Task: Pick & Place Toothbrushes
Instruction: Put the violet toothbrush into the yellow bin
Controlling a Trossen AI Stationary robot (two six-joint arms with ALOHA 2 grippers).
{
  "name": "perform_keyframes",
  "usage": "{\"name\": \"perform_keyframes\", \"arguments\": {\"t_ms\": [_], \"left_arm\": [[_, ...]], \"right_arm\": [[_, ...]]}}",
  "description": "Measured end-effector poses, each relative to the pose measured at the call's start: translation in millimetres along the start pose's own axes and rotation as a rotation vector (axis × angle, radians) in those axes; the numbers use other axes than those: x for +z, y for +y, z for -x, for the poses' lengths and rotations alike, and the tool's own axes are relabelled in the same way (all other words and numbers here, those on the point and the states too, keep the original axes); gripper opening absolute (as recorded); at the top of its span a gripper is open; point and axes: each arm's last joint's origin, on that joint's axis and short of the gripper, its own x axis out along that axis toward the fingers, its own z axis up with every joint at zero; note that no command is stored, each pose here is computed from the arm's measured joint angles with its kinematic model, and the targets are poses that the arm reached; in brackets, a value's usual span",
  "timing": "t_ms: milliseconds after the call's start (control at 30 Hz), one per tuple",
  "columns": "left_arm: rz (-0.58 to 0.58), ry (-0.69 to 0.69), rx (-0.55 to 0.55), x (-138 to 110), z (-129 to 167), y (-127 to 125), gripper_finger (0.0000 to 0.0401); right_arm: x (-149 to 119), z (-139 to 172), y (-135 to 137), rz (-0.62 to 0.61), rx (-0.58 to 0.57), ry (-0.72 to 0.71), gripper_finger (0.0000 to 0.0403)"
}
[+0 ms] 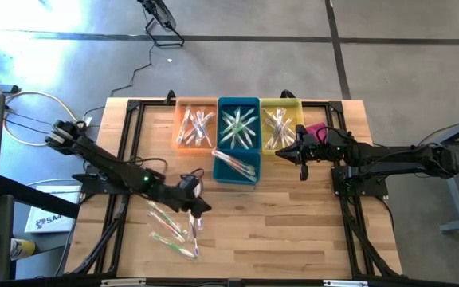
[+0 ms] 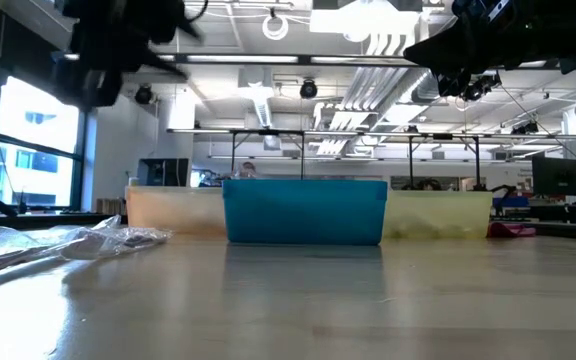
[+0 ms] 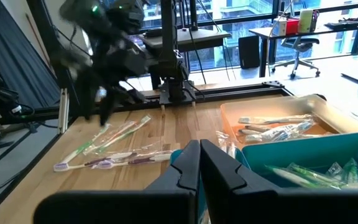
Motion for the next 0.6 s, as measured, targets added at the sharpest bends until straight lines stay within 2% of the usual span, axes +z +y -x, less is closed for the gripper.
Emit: {"name": "perform_keyframes", "arguments": {"t_ms": [167, 267, 400, 600], "left_arm": [[0.086, 0.071, 0.385, 6, -2, -3, 0.0127], [0.075, 0.024, 0.539, 13, -2, -4, 0.0127], [0.071, -0.056, 0.596, 23, -16, 0, 0.0127], [0.102, -0.014, 0.684, 25, -42, 17, 0.0127]], "right_arm": [[0, 0, 0, -0.003, 0.000, -0.001, 0.0004], [0, 0, 0, -0.004, 0.001, 0.000, 0.0004], [-1, 0, 0, -0.005, 0.000, 0.007, 0.0004], [-1, 0, 0, -0.006, -0.002, 0.014, 0.0004]]}}
